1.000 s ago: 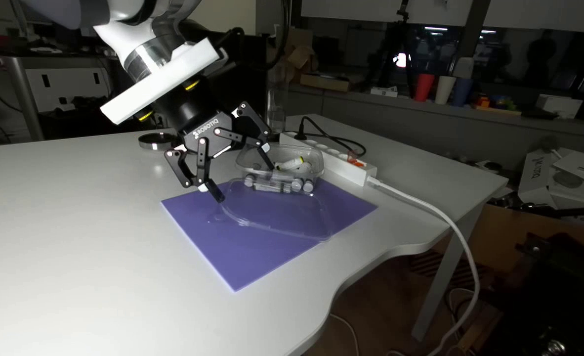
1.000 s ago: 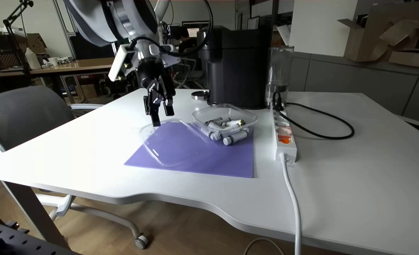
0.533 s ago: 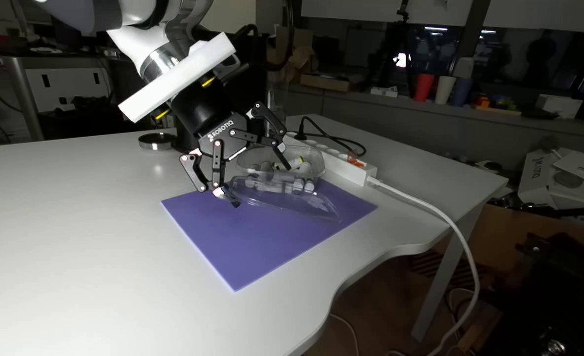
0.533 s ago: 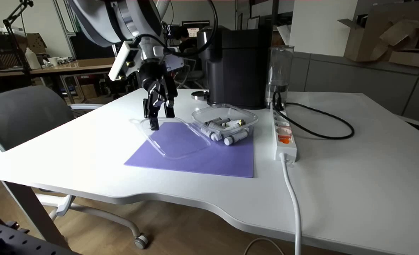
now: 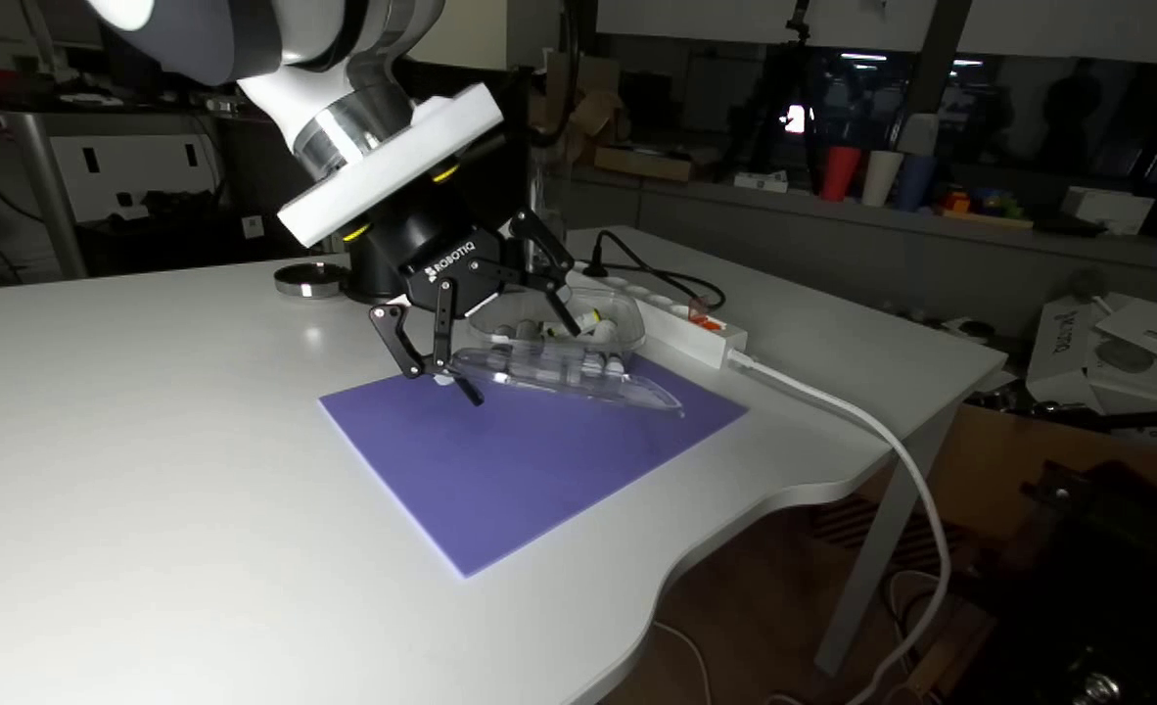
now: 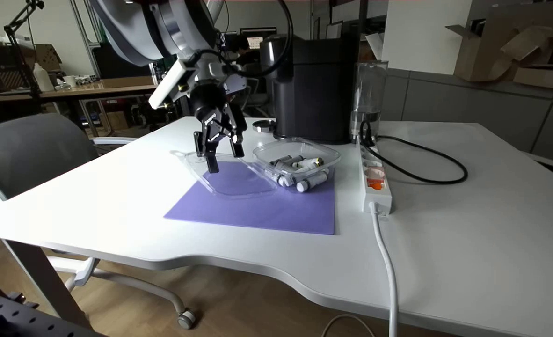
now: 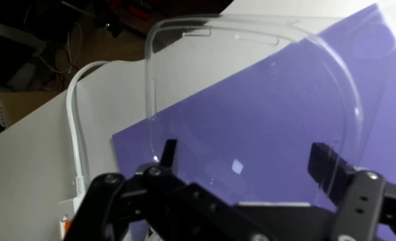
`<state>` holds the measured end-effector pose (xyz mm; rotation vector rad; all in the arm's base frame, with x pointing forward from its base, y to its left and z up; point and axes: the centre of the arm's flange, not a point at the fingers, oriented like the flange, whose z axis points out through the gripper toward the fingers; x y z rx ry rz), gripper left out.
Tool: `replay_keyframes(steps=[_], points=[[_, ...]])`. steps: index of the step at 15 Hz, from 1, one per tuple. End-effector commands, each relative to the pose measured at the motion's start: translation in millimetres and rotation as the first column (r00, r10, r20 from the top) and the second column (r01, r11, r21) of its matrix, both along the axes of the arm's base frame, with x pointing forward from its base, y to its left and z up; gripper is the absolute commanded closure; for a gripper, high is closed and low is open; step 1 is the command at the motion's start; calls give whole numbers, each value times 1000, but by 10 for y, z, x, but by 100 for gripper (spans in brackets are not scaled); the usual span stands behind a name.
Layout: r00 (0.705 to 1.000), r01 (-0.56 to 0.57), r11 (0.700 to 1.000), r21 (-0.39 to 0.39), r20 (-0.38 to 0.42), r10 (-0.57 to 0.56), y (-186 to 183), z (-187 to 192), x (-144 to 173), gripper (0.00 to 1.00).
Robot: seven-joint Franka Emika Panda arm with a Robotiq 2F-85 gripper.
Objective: Close the clear container
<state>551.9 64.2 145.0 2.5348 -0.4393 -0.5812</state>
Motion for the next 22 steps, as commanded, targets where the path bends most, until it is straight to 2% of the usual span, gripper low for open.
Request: replay_keyframes(steps=[1, 5, 11, 16, 22], points=[[996, -69, 997, 29, 54, 67, -99, 183, -80, 0], [991, -108, 991, 81, 86, 101, -120, 319, -69, 0], [991, -131, 980, 151, 47, 125, -225, 524, -137, 0], [984, -175, 959, 222, -4, 180, -416, 641, -205, 0], [958, -280, 921, 270, 21, 285, -700, 767, -133, 0]])
